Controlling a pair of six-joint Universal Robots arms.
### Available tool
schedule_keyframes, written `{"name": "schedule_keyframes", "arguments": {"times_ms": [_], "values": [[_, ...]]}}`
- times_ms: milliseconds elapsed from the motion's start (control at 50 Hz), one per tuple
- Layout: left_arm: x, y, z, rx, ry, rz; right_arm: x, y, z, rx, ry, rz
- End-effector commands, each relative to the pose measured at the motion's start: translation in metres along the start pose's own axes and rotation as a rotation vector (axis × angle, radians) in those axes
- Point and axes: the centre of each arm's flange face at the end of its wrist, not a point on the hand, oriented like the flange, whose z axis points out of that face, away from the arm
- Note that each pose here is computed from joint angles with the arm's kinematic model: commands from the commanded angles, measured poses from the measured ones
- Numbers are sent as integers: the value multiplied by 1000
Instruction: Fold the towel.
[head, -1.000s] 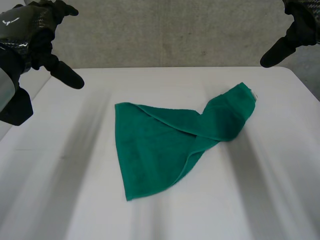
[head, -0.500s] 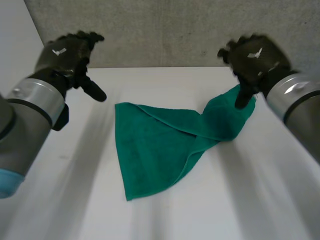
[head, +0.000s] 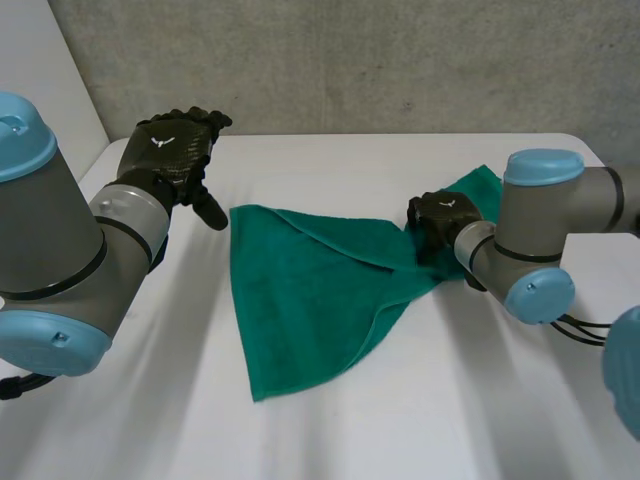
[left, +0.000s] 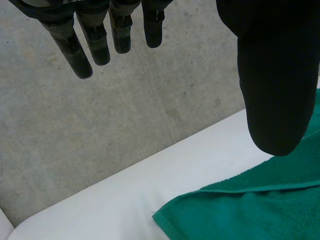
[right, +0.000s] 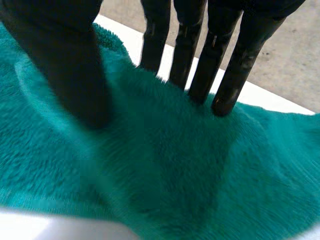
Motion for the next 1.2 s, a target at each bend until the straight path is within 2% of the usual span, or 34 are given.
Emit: {"name": "schedule_keyframes", "arguments": {"times_ms": [20, 80, 100, 120, 200, 320, 400, 440, 480, 560, 580, 600, 660, 680, 760, 820, 900, 980, 1000, 1060, 1160, 1200], "values": [[-1, 0, 1, 7, -3, 0, 0, -39, 7, 136, -9, -16], [-1, -1, 2, 16, -4, -3, 5, -99, -20, 275, 4, -41], [0, -1, 2, 16, -4, -3, 5, -99, -20, 276, 5, -41], [0, -1, 3, 19, -4, -3, 8, -139, -47, 370, 15, -58], [-2, 4, 12, 37, -12, -8, 4, -177, -86, 454, -16, -97], [0, 14, 29, 66, -12, -13, -5, -193, -123, 461, -79, -159], [9, 37, 46, 33, 53, -26, -14, -196, -155, 427, -107, -240], [20, 55, 57, 7, 129, -64, -22, -196, -167, 421, -125, -261], [22, 59, 61, 0, 148, -82, -26, -197, -173, 423, -131, -268], [36, 81, 79, -23, 246, -203, -42, -200, -204, 453, -166, -305], [36, 81, 79, -23, 246, -204, -44, -198, -213, 452, -168, -309], [42, 92, 83, -43, 300, -249, -44, -198, -213, 452, -168, -309], [46, 98, 85, -52, 333, -266, -49, -192, -216, 433, -187, -306], [52, 103, 87, -55, 384, -288, -50, -190, -217, 426, -189, -305], [62, 109, 89, -38, 461, -327, -51, -186, -220, 414, -192, -301], [64, 108, 92, -8, 473, -353, -48, -184, -218, 404, -173, -295], [60, 102, 100, 58, 438, -385, -44, -183, -216, 396, -160, -290], [43, 86, 110, 155, 306, -372, -41, -178, -210, 370, -139, -282], [32, 71, 114, 216, 238, -355, -40, -176, -207, 360, -130, -280], [5, 26, 116, 366, 139, -292, -32, -169, -189, 317, -91, -270], [-17, -27, 109, 520, 101, -234, -10, -175, -162, 324, 9, -280], [-21, -61, 97, 606, 100, -224, -3, -203, -154, 438, 69, -293]]}}
